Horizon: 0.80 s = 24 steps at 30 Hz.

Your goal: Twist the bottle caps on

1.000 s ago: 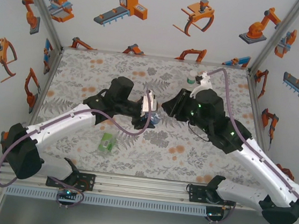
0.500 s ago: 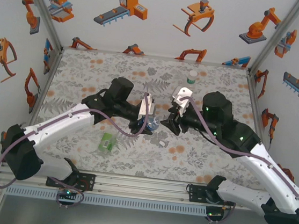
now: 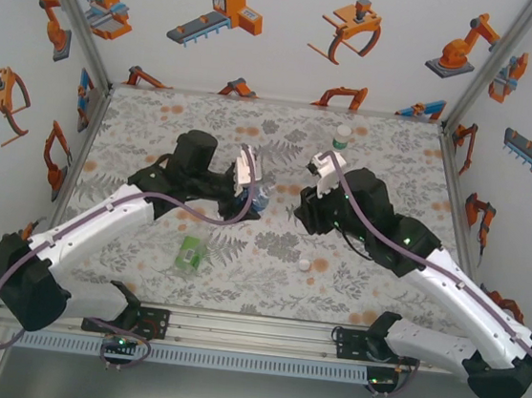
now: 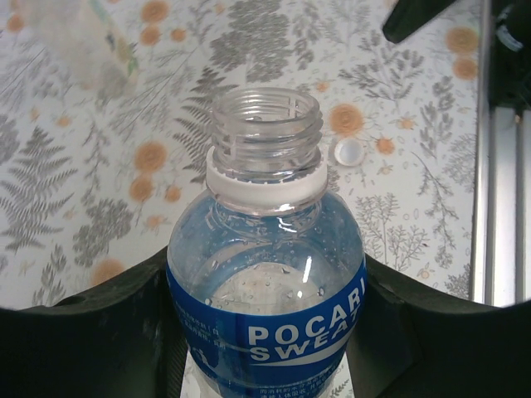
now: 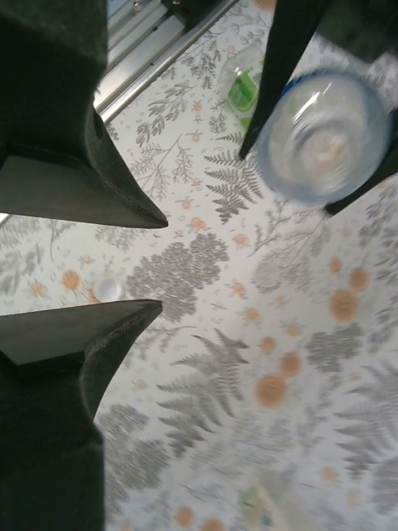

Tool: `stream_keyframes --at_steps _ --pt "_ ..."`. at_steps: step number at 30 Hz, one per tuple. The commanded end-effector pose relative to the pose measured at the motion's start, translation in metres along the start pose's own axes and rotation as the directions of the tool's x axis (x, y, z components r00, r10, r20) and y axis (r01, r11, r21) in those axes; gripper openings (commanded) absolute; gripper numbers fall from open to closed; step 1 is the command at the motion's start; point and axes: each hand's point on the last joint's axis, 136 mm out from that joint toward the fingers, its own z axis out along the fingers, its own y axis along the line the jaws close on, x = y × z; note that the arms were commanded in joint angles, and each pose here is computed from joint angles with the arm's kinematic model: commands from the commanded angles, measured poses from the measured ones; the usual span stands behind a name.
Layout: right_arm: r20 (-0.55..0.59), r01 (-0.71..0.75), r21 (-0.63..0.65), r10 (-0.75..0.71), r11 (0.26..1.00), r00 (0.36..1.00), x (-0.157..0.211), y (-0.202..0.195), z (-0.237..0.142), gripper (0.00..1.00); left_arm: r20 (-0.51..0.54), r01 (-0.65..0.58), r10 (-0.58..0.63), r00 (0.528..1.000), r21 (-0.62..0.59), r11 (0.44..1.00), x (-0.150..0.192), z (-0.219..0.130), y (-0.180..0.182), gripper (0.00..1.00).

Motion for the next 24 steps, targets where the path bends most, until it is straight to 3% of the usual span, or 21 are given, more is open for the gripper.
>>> stream_keyframes --at_steps 1,10,18,24 --pt "-0.024 -0.244 0.137 0.249 0.960 0.968 0.024 -0.024 0.008 0.37 0.045 0.084 -0.081 0.996 -0.083 0.993 -0.005 -0.017 0.015 0.00" --pt "-0.123 -0.460 0.316 0.517 0.830 0.847 0.114 -0.044 0.039 0.31 0.023 0.216 -0.215 0.976 -0.142 0.966 0.004 -0.028 0.029 0.00" --pt "-0.201 -0.449 0.416 0.561 0.791 0.803 0.158 -0.058 0.059 0.31 0.025 0.256 -0.255 0.967 -0.136 0.957 0.006 -0.024 0.033 0.00" --pt "-0.251 -0.468 0.434 0.602 0.770 0.758 0.183 -0.066 0.076 0.37 0.035 0.259 -0.257 0.966 -0.122 0.958 0.006 -0.022 0.031 0.00"
